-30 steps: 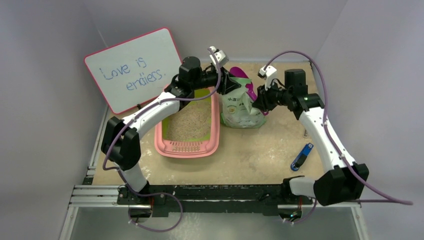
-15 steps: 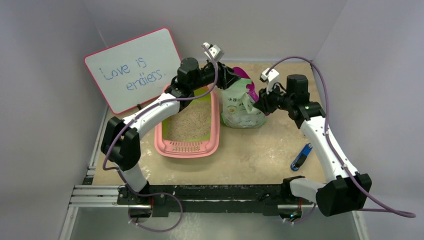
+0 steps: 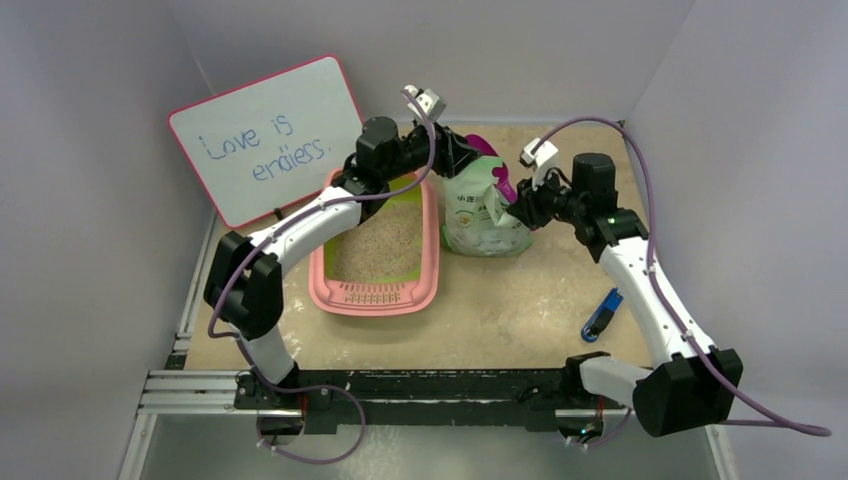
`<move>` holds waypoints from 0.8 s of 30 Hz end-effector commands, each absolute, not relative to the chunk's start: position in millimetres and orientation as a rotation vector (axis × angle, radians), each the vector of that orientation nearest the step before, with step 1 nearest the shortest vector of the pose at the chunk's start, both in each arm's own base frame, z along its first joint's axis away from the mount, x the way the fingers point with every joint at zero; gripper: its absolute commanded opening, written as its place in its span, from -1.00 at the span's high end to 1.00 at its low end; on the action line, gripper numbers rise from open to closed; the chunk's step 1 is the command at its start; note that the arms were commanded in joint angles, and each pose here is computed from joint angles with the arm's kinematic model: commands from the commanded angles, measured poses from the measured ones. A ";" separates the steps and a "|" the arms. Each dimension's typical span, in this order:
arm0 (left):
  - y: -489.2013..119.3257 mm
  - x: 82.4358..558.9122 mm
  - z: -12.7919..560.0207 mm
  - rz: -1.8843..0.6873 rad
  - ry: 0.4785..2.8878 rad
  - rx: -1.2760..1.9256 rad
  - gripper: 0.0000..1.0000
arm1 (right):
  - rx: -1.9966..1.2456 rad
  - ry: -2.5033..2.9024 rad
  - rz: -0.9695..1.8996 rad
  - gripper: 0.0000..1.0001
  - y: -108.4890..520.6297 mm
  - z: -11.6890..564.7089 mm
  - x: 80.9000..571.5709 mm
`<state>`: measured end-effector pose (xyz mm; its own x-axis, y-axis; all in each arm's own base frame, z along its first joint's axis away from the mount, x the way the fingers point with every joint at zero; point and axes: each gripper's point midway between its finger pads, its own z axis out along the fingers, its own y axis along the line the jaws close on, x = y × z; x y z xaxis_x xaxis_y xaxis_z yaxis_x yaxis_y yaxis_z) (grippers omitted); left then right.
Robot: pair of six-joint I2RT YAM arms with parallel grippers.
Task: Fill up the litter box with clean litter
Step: Pick up the spatula from the center of the board.
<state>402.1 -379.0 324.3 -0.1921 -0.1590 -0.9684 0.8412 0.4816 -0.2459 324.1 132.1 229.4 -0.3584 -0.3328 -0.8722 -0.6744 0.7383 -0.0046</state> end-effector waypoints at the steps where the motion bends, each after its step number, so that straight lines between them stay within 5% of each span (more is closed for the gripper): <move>1: -379.1 403.9 326.8 -1.019 1.468 0.590 -0.01 | -0.722 1.912 0.391 1.00 128.4 240.1 331.2; 24: -379.7 403.6 328.8 -1.034 1.465 0.577 -0.01 | -0.641 1.845 0.499 1.00 138.4 240.1 313.3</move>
